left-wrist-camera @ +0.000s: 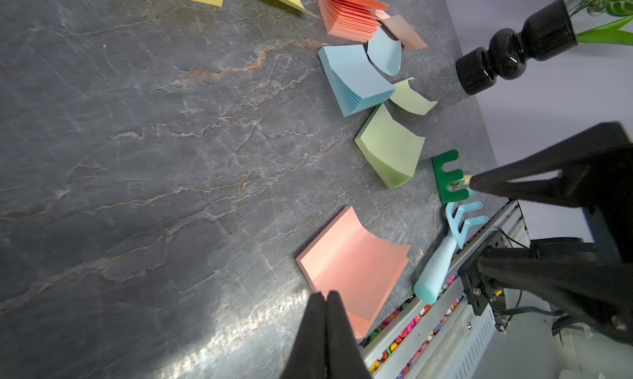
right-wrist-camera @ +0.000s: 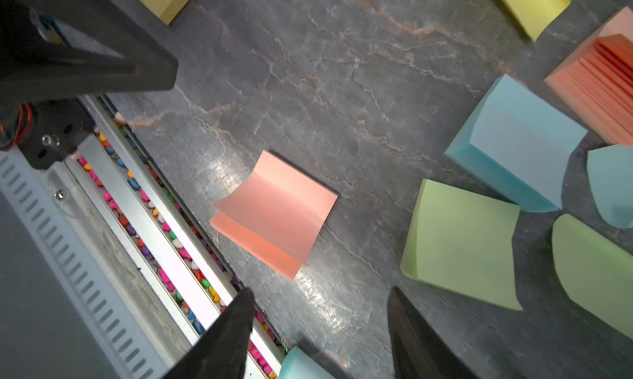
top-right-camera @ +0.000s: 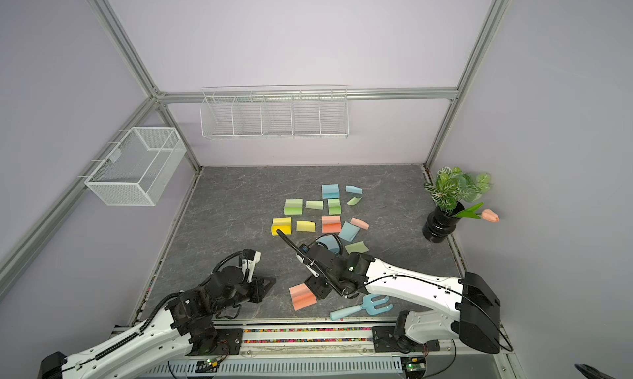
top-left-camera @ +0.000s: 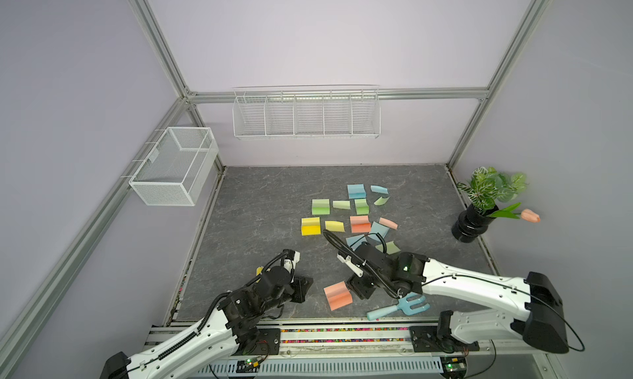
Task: Tear off pages from different memo pads
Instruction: Pick up the memo pad from the center of the board.
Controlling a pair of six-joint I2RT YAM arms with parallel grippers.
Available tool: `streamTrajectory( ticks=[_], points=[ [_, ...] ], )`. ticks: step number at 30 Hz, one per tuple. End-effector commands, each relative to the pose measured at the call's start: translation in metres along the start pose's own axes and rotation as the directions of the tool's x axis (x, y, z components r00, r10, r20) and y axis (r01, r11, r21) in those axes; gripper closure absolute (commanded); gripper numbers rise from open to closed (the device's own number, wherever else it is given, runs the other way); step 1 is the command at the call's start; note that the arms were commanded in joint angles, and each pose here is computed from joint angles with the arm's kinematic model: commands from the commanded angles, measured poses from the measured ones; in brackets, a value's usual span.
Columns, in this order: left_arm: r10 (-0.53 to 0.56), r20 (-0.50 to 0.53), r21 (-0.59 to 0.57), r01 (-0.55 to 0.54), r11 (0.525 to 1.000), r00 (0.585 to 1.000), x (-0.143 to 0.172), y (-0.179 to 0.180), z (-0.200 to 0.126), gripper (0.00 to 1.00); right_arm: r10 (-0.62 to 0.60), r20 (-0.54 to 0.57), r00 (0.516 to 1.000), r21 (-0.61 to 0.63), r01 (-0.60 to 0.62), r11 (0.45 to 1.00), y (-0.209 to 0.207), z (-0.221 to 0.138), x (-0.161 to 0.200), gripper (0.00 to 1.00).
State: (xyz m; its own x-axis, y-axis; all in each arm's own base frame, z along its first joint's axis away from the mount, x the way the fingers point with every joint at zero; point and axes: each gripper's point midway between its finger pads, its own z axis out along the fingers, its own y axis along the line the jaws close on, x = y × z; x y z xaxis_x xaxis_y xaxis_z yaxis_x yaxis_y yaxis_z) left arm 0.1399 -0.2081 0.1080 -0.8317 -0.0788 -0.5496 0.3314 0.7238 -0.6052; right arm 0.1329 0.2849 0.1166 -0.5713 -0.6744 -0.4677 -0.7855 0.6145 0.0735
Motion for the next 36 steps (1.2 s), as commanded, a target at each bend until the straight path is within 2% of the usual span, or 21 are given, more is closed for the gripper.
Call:
streamTrajectory(
  ticks=[1,12,26,36],
  points=[
    [0.014,-0.007,0.026,-0.014,1.0,1.0,0.002,-0.004,0.001,0.93,-0.035,-0.067,0.997,-0.025,0.033,0.999,0.012,0.012,0.014,0.34],
    [0.002,-0.028,-0.009,-0.002,1.0,1.0,0.01,0.007,0.001,0.92,-0.097,-0.106,0.99,0.001,0.097,0.995,0.021,0.044,0.008,0.33],
    [0.006,-0.02,-0.021,-0.006,1.0,1.0,0.012,0.012,-0.004,0.93,-0.123,-0.123,0.985,0.043,0.129,0.991,0.016,0.058,0.001,0.34],
    [0.005,-0.008,-0.037,-0.005,0.999,1.0,0.01,0.015,-0.009,0.92,-0.221,-0.178,0.959,-0.003,0.224,0.975,0.024,0.076,0.003,0.41]
  ],
)
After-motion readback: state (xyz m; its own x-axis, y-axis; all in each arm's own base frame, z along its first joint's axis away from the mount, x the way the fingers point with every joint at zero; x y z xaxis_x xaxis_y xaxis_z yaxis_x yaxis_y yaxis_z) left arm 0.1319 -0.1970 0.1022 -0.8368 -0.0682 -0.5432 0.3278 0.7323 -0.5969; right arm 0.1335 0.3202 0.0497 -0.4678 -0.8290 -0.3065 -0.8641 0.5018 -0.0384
